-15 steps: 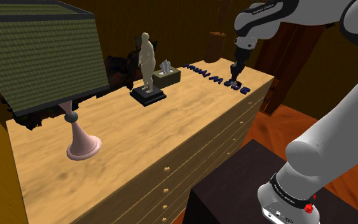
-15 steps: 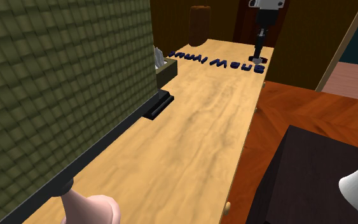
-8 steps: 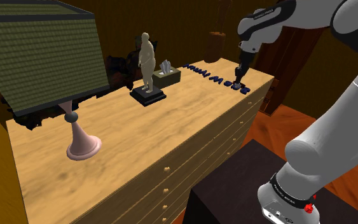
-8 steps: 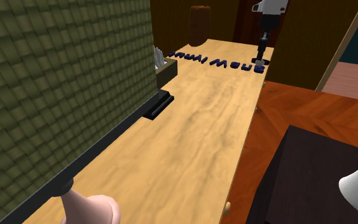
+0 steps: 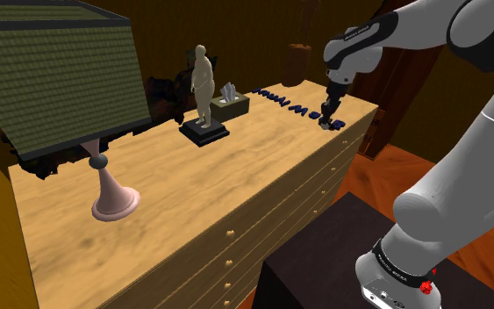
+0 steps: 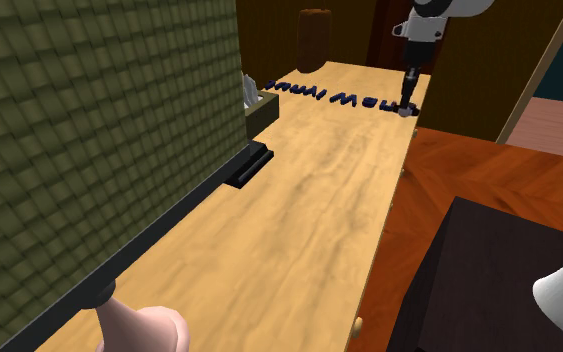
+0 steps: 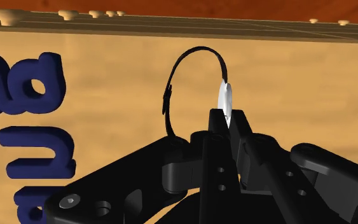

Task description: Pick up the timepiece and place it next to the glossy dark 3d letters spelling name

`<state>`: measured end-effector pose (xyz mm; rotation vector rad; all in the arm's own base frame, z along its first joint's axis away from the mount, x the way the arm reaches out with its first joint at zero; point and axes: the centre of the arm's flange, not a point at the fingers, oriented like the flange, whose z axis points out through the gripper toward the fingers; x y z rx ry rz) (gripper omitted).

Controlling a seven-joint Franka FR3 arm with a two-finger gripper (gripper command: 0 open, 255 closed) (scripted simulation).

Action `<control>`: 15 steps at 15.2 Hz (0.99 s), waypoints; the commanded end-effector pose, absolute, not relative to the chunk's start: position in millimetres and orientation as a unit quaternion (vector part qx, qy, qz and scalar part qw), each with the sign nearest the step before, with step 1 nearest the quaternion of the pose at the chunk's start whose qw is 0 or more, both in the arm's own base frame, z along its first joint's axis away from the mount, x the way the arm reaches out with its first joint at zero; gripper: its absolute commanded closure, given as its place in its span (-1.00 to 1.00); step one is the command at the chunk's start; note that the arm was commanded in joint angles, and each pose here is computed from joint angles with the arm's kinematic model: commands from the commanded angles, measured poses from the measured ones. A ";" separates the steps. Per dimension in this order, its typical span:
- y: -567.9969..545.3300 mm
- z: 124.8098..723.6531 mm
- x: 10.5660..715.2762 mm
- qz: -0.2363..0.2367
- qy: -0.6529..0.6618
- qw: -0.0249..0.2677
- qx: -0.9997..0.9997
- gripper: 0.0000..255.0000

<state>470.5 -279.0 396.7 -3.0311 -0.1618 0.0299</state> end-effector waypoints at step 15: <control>-278.5 364.7 470.2 0.010 -0.053 0.053 -0.997 -1.00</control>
